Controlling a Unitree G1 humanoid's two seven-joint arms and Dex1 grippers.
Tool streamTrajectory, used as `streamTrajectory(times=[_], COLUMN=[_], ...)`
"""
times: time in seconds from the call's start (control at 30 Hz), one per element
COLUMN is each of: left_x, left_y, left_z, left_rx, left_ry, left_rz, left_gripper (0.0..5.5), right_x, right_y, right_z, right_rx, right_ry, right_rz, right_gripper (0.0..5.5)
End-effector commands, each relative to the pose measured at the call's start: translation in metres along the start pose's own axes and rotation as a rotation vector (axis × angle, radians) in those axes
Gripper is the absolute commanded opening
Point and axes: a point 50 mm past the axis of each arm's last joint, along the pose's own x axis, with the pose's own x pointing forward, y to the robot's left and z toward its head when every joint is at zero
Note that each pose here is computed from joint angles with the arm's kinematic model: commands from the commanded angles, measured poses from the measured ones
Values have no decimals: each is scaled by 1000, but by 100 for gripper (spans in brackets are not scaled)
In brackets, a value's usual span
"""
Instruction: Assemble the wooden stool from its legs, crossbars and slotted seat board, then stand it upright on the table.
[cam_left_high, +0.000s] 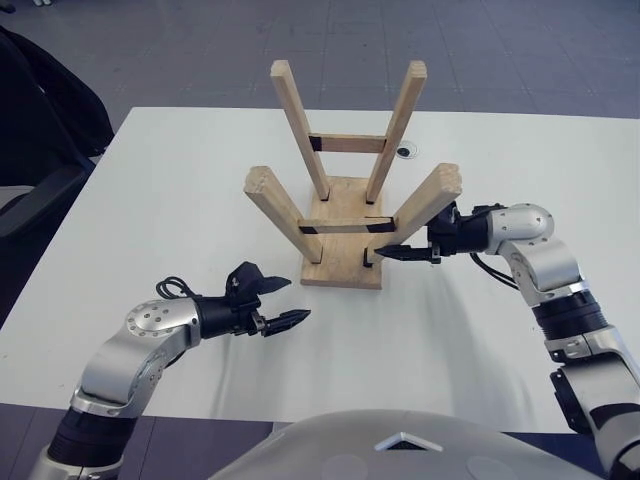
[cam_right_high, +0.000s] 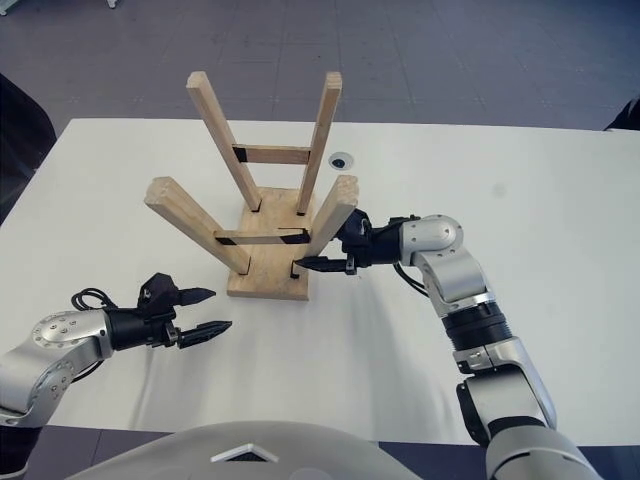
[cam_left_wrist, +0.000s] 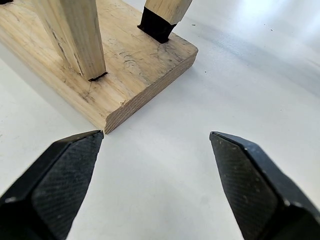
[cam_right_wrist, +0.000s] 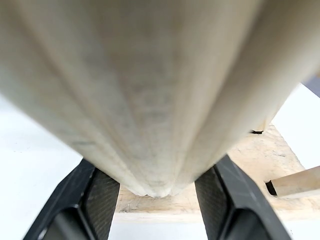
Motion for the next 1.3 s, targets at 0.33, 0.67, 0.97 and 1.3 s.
streamTrajectory(times=[0.33,0.67,0.97,1.3], left_x=[0,-13,-51,-56], left_y=[-2,12,26,4], left_z=[1,30,114,196], left_rx=[12,102,276,449], left_ry=[8,-56,-296,-499], left_rz=[20,84,226,259], left_gripper=[395,395,395,395], right_x=[-1,-4,-2,1], right_y=[20,14,6,1], right_z=[-31,-28,-34,-43], right_rx=[2,131,98,137], right_ry=[172,122,238,274], right_rz=[-146,-147,-192,-221], right_gripper=[203,202,202,202])
